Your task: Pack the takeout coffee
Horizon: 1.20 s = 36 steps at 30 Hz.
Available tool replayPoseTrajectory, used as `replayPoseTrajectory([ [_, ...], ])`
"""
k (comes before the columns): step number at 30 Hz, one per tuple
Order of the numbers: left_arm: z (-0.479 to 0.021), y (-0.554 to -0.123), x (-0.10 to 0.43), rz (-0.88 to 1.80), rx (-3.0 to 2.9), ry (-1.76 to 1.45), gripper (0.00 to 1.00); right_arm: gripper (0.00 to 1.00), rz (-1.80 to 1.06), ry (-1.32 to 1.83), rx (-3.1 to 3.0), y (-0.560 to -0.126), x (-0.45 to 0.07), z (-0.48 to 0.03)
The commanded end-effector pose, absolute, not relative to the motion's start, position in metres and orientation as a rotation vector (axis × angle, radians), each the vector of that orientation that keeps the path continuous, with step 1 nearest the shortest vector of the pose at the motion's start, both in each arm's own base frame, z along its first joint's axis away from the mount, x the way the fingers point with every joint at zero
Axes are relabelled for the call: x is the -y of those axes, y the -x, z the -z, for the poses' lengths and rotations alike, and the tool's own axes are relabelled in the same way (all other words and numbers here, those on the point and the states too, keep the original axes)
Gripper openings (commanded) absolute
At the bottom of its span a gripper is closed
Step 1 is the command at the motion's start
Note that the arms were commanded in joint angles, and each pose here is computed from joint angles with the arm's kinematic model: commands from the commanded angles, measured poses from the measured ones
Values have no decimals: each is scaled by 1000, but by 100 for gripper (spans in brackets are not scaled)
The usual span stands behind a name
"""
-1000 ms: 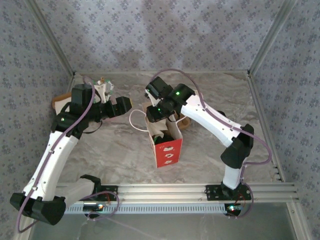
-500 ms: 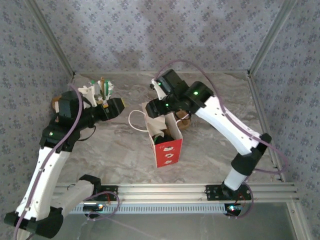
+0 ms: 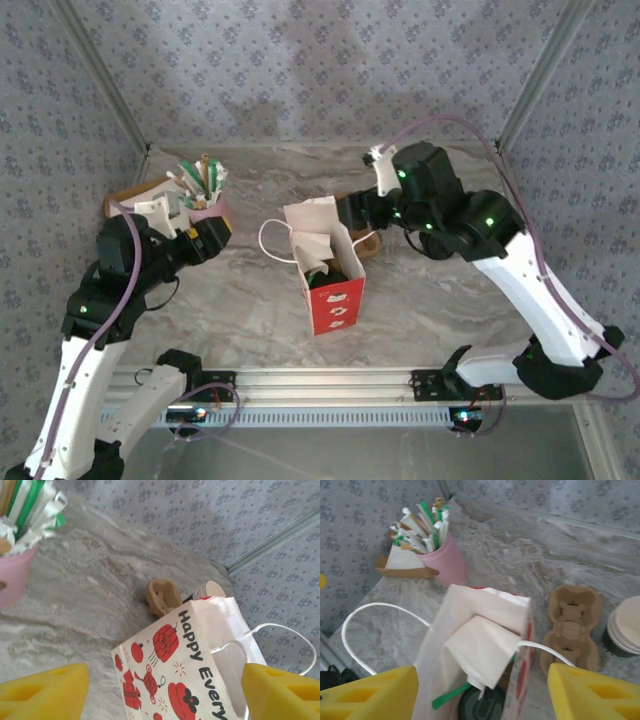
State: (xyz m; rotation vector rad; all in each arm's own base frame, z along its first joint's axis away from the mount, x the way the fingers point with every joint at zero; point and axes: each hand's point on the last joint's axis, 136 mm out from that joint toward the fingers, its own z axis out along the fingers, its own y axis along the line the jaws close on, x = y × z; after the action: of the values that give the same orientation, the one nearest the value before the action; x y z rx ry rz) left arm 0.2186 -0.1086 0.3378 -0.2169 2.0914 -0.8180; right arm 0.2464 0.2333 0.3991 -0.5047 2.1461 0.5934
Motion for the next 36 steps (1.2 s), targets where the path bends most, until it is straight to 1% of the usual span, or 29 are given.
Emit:
replayPoseTrajectory([
  [1, -309, -211, 110, 837, -2185, 254, 73, 71, -543, 424, -2126, -249, -204, -396],
  [3, -296, -208, 111, 850, -2210, 268, 69, 72, -526, 369, -2136, -248, -187, -387],
  [4, -291, -207, 111, 854, -2218, 277, 68, 74, -521, 340, -2138, -247, -178, -383],
  [7, -275, -203, 108, 839, -2236, 305, 68, 86, -494, 272, -2136, -244, -154, -369],
  [10, -259, -201, 102, 807, -2244, 341, 69, 94, -427, 206, -2138, -244, -131, -352],
  [12, -245, -201, 96, 773, -2254, 377, 71, 100, -387, 166, -2129, -244, -117, -342],
  [14, -231, -201, 91, 743, -2260, 407, 72, 100, -343, 125, -2127, -245, -104, -327],
  [15, -226, -201, 90, 734, -2260, 418, 74, 100, -323, 109, -2133, -245, -99, -318],
  [18, -208, -201, 79, 671, -2260, 470, 87, 100, -256, 49, -2130, -250, -82, -298],
  [20, -198, -201, 69, 608, -2250, 504, 99, 100, -227, 14, -2121, -254, -74, -287],
  [27, -179, -202, 22, 318, -2153, 618, 99, 100, -160, -11, -2028, -270, -59, -259],
  [36, -191, -202, -33, -7, -1897, 621, 99, 100, -28, -130, -1869, -286, -24, -231],
])
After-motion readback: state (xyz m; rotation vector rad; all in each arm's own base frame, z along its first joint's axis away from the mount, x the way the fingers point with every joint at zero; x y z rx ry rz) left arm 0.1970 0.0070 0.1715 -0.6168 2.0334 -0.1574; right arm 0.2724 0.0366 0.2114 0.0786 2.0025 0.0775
